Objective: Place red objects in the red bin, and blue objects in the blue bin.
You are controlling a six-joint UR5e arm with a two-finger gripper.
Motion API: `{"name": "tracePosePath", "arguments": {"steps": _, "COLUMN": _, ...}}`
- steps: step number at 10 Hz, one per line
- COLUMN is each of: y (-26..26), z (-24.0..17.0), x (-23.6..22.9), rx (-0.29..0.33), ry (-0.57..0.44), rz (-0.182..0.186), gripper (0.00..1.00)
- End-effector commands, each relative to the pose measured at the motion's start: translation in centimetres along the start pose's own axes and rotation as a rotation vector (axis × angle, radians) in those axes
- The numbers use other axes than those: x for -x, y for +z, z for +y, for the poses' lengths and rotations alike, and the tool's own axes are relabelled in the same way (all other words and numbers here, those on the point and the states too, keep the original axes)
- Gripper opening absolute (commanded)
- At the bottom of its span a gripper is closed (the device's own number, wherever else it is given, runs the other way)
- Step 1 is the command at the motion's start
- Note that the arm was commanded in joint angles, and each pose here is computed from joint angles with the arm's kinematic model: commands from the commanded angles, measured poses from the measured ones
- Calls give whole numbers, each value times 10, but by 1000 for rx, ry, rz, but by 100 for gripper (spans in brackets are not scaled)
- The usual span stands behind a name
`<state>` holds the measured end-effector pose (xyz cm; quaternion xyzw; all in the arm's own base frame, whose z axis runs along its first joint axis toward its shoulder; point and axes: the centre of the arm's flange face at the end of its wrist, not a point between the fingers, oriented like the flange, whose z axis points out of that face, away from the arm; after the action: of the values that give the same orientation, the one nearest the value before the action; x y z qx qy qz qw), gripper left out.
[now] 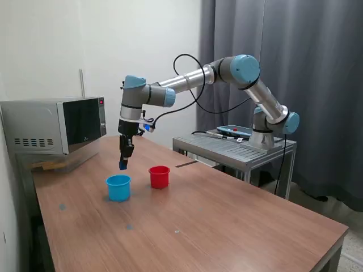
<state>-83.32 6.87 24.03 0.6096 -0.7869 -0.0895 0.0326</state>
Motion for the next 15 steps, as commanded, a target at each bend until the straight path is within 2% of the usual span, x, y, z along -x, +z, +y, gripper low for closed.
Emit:
{"name": "tracePosePath", "arguments": {"steps": 1, "y": 0, "z": -2, "x": -3, "rx": -1, "ry": -5, "rz": 2, "gripper": 0}}
{"name": "tracePosePath", "arguments": {"steps": 3, "y": 1, "z": -2, "x": -3, "rx": -3, "ry": -6, "rz": 2, "gripper": 0}}
{"name": "tracePosePath", "arguments": {"steps": 4, "y": 3, "z": -4, "x": -3, "rx": -7, "ry": -10, "rz": 2, "gripper": 100}}
{"name": "tracePosePath", "arguments": {"steps": 9, "y": 17, "z": -8, "x": -4, "rx": -33, "ry": -33, "rz": 2, "gripper": 100}}
{"name": "tracePosePath", "arguments": {"steps": 10, "y": 22, "z": -18, "x": -6, "rx": -60, "ry": -41, "rz": -2, "gripper": 100}}
{"name": "tracePosePath", "arguments": {"steps": 12, "y": -25, "z": -51, "x": -6, "rx": -67, "ry": -68, "rz": 2, "gripper": 100}}
{"name": "tracePosePath", "arguments": {"steps": 13, "y": -58, "z": -82, "x": -17, "rx": -82, "ry": -125, "rz": 7, "gripper": 100}}
{"name": "tracePosePath", "arguments": {"steps": 15, "y": -124, "z": -139, "x": -15, "rx": -123, "ry": -148, "rz": 13, "gripper": 100}}
